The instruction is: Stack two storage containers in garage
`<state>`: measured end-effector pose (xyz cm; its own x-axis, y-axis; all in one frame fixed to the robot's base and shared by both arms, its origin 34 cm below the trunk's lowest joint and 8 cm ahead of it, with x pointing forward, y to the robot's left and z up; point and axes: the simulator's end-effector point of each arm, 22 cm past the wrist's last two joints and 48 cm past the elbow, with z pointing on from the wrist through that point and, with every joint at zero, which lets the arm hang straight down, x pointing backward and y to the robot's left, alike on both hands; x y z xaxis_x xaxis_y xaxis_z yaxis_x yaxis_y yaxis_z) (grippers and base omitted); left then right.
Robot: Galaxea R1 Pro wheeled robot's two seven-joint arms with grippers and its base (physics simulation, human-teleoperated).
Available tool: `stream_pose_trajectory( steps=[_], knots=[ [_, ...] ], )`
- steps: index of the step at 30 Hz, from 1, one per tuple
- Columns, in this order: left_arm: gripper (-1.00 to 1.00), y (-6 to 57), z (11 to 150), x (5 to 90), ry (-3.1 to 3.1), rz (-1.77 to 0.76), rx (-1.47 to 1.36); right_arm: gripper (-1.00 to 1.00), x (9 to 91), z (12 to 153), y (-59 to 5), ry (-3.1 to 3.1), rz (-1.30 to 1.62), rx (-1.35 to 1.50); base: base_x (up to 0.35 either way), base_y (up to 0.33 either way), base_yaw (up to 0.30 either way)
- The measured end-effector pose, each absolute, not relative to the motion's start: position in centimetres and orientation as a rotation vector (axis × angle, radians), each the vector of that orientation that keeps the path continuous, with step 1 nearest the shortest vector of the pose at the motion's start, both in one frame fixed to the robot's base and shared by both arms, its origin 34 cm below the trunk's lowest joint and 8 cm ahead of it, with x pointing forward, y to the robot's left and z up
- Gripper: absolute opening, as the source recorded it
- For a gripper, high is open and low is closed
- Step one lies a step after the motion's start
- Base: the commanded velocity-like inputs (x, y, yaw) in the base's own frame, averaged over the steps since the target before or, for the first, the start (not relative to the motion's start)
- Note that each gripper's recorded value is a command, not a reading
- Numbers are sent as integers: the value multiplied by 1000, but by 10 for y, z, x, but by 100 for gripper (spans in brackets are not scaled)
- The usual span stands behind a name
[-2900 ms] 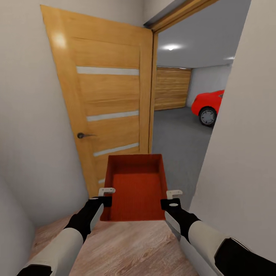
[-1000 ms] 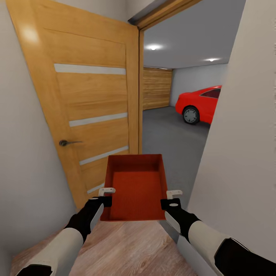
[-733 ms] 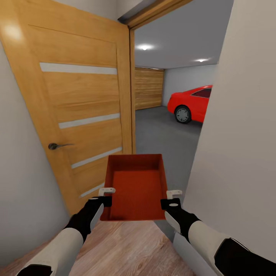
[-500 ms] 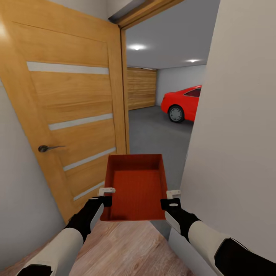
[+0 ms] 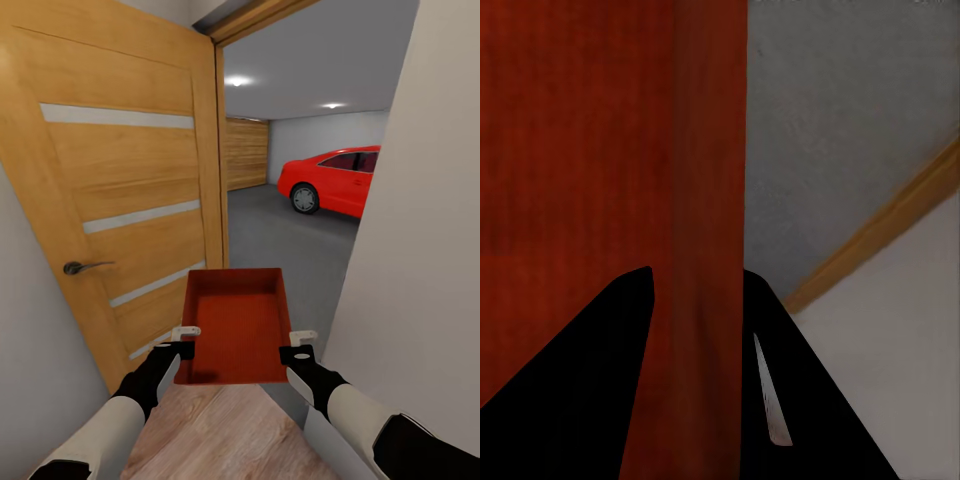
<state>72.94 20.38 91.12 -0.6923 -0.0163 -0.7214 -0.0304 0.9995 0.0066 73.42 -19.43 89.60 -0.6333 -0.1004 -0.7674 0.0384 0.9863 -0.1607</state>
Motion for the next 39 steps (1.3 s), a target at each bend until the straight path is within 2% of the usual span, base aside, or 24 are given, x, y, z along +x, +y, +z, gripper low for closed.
stream_pose_trajectory(
  steps=[13, 34, 39],
  knots=[
    [-100, 204, 911, 730, 2335, 23, -33, -100, 734, 896, -194, 2247, -203, -42, 186, 190, -212],
    [-100, 204, 912, 730, 2333, 23, -33, -100, 735, 896, -194, 2245, -203, -42, 110, 94, -245],
    [-100, 204, 911, 730, 2334, 23, -33, -100, 734, 896, -194, 2246, -203, -43, 108, 92, -78]
  ],
)
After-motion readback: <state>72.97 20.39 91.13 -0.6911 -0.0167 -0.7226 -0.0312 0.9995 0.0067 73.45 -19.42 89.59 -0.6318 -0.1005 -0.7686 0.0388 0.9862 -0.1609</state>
